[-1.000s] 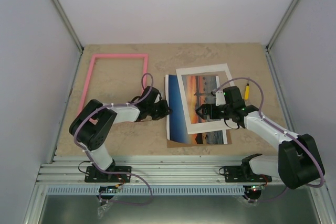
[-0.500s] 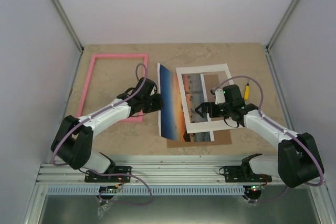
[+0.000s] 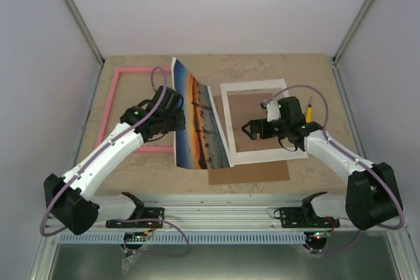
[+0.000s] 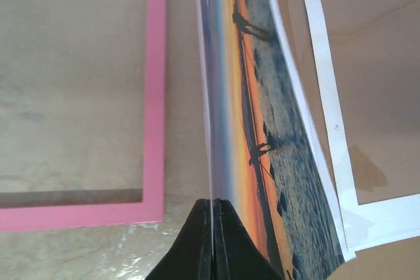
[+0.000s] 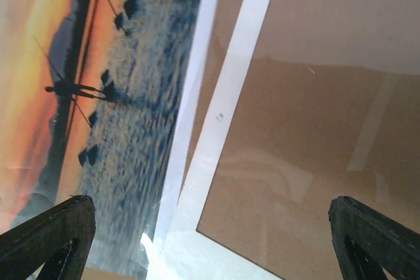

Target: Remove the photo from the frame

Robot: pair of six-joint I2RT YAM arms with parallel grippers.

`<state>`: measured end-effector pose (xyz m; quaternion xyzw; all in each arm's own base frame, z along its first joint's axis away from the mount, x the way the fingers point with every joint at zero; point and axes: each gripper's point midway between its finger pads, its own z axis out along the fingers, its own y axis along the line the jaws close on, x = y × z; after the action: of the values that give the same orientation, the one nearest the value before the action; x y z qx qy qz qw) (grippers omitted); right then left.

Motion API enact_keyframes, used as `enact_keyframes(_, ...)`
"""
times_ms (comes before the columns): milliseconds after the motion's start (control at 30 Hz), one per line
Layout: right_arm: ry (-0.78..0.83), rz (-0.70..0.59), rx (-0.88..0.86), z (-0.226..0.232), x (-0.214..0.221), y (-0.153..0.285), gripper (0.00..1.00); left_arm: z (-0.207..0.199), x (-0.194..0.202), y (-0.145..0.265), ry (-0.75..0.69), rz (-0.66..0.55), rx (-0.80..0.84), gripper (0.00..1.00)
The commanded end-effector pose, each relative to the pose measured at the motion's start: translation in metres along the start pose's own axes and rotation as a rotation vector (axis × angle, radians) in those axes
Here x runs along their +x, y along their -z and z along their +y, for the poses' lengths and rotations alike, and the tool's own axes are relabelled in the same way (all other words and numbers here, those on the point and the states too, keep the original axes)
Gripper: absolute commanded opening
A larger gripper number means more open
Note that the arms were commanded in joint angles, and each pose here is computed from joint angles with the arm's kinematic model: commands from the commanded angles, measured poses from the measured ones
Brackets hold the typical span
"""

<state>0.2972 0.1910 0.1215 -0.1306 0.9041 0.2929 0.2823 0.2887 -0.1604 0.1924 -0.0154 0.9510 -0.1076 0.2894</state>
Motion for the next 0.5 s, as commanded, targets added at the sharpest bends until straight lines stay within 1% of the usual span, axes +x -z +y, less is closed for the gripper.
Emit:
enact_keyframes(0,0.067,-0.026,-0.025,0.012,-0.018,0.006,0.98,0.023,-0.016,0.036,-0.074,-0.050,-0.118,0.00)
enact_keyframes(133,0.110,-0.061,-0.033,0.019,-0.033,0.014,0.98,0.023,-0.034,0.058,-0.137,-0.097,-0.140,0.00)
enact_keyframes(300,0.183,-0.124,-0.038,0.031,-0.054,0.029,0.98,0.008,-0.056,0.077,-0.247,-0.134,-0.102,0.00)
enact_keyframes(400,0.254,-0.178,-0.050,0.043,-0.069,0.044,0.98,-0.006,-0.068,0.083,-0.298,-0.147,-0.058,0.00)
enact_keyframes(467,0.317,-0.238,-0.050,0.052,-0.081,0.060,0.98,-0.021,-0.075,0.088,-0.337,-0.155,-0.001,0.00)
